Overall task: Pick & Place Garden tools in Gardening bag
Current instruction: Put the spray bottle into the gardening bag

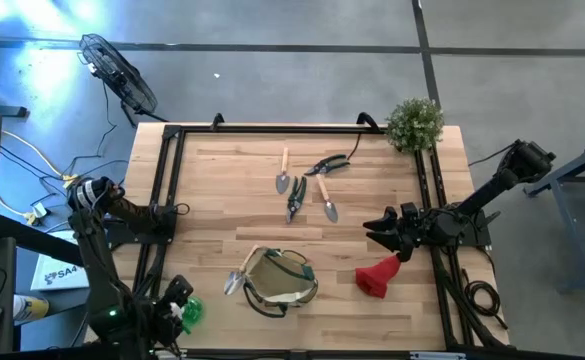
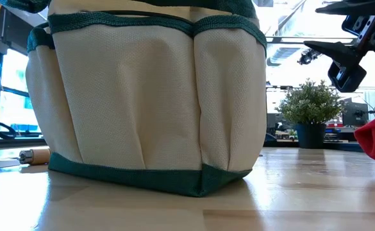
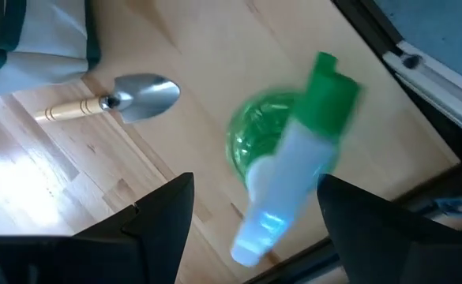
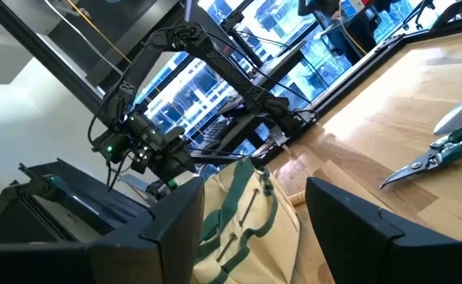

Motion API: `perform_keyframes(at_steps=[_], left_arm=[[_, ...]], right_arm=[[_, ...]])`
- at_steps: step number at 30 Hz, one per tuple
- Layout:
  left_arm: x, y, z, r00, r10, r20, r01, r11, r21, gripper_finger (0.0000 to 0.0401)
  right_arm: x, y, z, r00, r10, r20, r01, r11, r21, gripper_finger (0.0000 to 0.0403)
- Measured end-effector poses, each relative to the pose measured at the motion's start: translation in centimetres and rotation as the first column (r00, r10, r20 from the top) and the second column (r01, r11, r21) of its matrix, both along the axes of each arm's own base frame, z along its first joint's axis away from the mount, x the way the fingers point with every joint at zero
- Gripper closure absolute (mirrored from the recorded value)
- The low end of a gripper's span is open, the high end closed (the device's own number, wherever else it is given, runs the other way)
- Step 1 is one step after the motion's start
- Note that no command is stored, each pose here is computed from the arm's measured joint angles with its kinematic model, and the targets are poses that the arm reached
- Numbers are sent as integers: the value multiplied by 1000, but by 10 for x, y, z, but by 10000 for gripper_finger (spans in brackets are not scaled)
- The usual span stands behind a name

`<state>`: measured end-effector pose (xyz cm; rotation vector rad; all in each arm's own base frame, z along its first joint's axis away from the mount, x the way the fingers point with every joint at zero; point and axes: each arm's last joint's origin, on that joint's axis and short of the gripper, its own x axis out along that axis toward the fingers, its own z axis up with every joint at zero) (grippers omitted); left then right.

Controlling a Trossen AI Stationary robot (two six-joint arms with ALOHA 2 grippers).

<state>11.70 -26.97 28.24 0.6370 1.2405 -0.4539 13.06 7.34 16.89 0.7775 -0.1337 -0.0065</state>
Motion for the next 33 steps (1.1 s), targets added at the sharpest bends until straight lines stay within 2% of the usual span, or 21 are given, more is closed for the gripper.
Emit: perform_keyframes(at_steps=[6, 10, 23, 33], left_arm=[[9, 5, -17, 999, -22, -49, 23, 1000, 8, 143], [10, 6, -18, 999, -18, -50, 19, 1000, 8, 164], [12, 3, -16, 998, -19, -64, 16, 999, -47, 315], [14, 3, -16, 1000, -12, -13, 11, 999, -36, 318]], right_arm=[[0, 0, -1, 1000, -2, -9, 2, 1000, -6, 190], [0, 0, -2, 1000, -1, -15, 1, 1000, -7, 190], [0, -1, -4, 998, -49, -42, 48, 999, -20, 190], [0, -1, -5, 998, -43, -42, 43, 999, 0, 190]])
